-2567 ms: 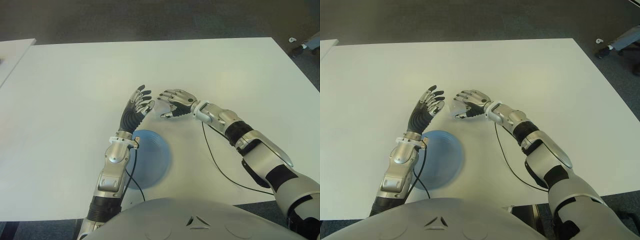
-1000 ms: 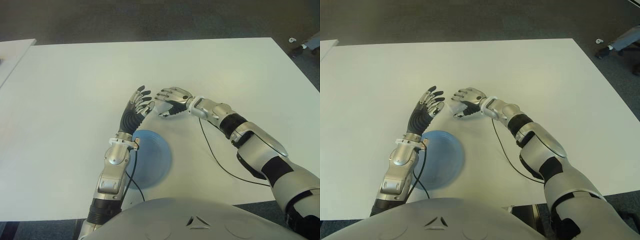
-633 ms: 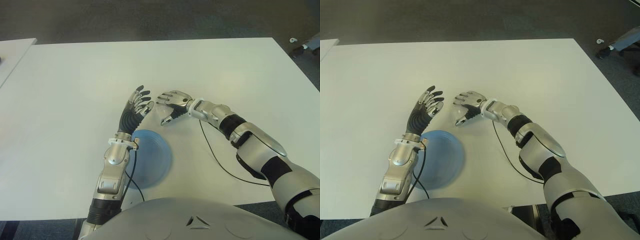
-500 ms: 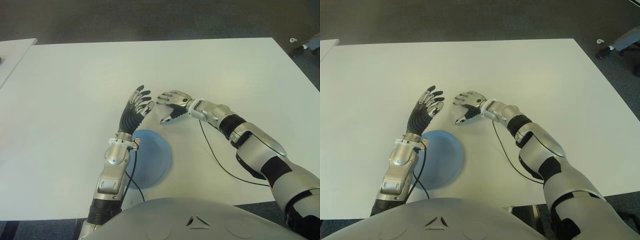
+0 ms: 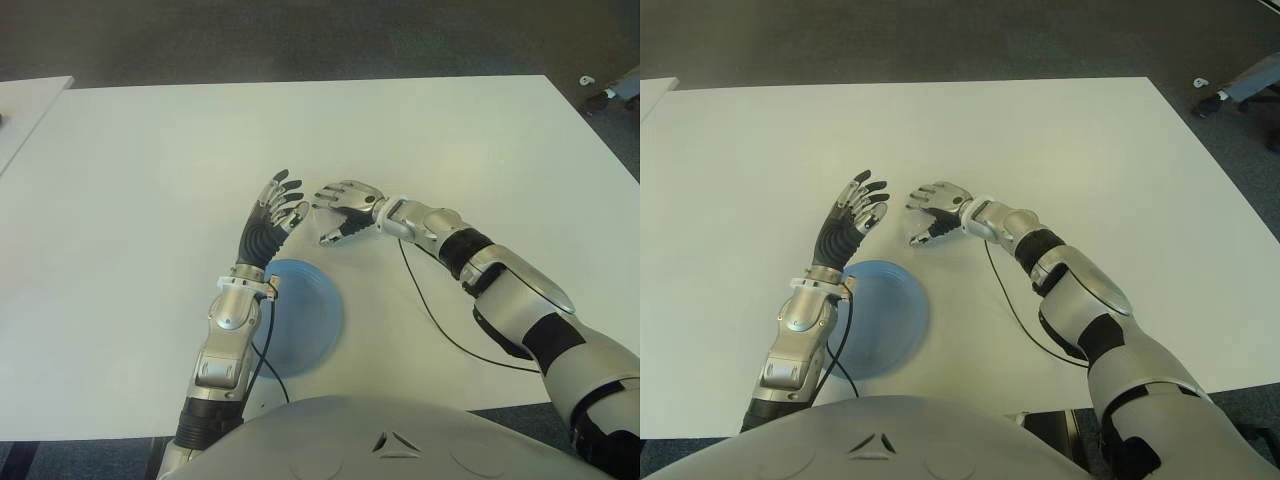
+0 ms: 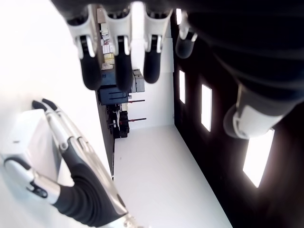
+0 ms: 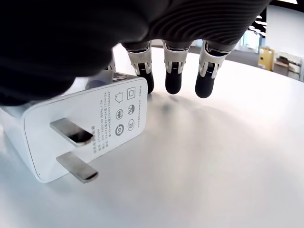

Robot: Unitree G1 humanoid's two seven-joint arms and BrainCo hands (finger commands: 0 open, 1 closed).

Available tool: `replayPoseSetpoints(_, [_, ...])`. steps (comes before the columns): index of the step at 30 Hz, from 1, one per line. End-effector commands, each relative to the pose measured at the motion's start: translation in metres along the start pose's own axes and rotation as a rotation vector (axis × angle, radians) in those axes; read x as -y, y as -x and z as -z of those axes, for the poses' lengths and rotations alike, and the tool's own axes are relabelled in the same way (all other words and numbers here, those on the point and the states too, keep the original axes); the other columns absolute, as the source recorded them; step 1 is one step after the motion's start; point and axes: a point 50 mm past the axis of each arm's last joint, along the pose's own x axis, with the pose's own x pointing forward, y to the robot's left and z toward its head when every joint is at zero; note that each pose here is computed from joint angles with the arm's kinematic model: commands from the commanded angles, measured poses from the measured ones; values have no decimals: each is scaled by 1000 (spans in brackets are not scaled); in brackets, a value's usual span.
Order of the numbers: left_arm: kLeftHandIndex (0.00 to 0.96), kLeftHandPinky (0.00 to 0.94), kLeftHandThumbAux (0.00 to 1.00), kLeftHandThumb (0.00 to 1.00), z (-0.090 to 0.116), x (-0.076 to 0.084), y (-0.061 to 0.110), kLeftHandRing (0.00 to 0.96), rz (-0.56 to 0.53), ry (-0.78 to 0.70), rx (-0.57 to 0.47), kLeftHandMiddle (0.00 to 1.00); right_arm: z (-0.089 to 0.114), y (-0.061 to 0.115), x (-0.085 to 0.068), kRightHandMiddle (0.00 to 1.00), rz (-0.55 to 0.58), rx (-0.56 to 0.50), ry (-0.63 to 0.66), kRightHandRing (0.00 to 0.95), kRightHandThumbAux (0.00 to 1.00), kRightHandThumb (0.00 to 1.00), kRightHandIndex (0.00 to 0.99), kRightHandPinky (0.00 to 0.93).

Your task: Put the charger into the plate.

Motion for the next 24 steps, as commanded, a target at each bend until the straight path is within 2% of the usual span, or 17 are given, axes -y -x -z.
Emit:
replayPoseSetpoints(1, [0,255,555,17,2,0,1,239,11,-2,-5,201,-4,2,-7,0,23,8,-32,0,130,309,0,0])
replayPoseSetpoints(14, [0,247,565,7,2,0,2,237,7,-6,-4,203,-4,3,-2,0,113,7,-25,0,193,266,0,9])
replayPoseSetpoints(17, [0,229,563,7,1,0,2,234,9,-3,-2,206,-3,3,-1,4,123,10,-15,4,201,262,0,37])
replayPoseSetpoints(24, [0,207,550,2,0,0,2,225,15,5,2,209,-1,4,1,90,178,-3,-29,83,213,281,3,99])
